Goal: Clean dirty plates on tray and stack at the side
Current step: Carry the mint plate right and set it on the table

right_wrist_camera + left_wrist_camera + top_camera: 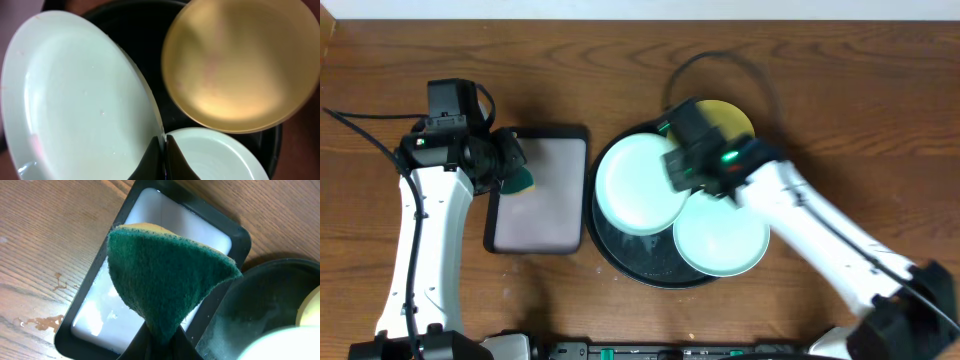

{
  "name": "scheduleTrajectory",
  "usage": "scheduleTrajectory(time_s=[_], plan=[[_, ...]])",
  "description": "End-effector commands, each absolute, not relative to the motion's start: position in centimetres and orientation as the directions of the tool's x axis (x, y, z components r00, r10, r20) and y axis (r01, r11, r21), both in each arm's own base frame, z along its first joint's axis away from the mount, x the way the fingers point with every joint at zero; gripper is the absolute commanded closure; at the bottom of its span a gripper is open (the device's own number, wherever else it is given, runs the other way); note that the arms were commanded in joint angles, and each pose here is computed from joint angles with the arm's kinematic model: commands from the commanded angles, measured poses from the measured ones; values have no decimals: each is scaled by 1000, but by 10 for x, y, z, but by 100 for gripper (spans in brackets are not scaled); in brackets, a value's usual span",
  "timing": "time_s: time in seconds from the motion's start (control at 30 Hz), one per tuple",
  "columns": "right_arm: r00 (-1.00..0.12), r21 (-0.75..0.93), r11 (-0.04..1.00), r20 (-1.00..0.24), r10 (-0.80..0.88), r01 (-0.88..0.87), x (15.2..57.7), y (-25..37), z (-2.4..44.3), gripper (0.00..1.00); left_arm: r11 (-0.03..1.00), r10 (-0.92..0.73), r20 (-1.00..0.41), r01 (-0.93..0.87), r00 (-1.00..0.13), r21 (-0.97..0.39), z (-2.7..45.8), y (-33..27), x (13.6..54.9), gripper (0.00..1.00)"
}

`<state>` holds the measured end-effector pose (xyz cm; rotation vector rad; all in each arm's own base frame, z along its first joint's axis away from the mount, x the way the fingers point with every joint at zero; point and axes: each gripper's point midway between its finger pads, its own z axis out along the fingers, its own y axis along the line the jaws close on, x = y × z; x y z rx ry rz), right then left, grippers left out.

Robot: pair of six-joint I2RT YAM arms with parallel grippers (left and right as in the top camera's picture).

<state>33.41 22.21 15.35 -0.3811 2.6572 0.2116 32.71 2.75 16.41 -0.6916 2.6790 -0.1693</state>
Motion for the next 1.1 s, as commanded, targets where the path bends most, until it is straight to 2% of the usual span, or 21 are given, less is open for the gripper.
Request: scheduleTrajectory(time_s=[0.0,0.2,0.47,0.7,0.9,1.07], plan=[[-882,301,923,-466,-75,-238,335,195,202,99,882,-471,-345,-428,-812,-196,172,30,330,93],[-868,210,971,-453,203,117,338,44,220,99,882,-471,-332,-431,-817,-191,168,30,326,93],[-832,144,915,-383,402,376,316,-70,188,99,883,-469,-326,-430,-821,-187,165,30,325,93],[-799,180,871,-347,492,458,306,-96,142,99,883,-469,-327,-430,-821,-187,166,30,325,93],[-787,110,845,-318,529,523,292,-106,92,99,883,-468,-327,-429,-821,-188,166,30,325,93],[-775,86,839,-343,531,537,290,-111,59,99,884,-468,-333,-428,-819,-190,166,30,327,92]])
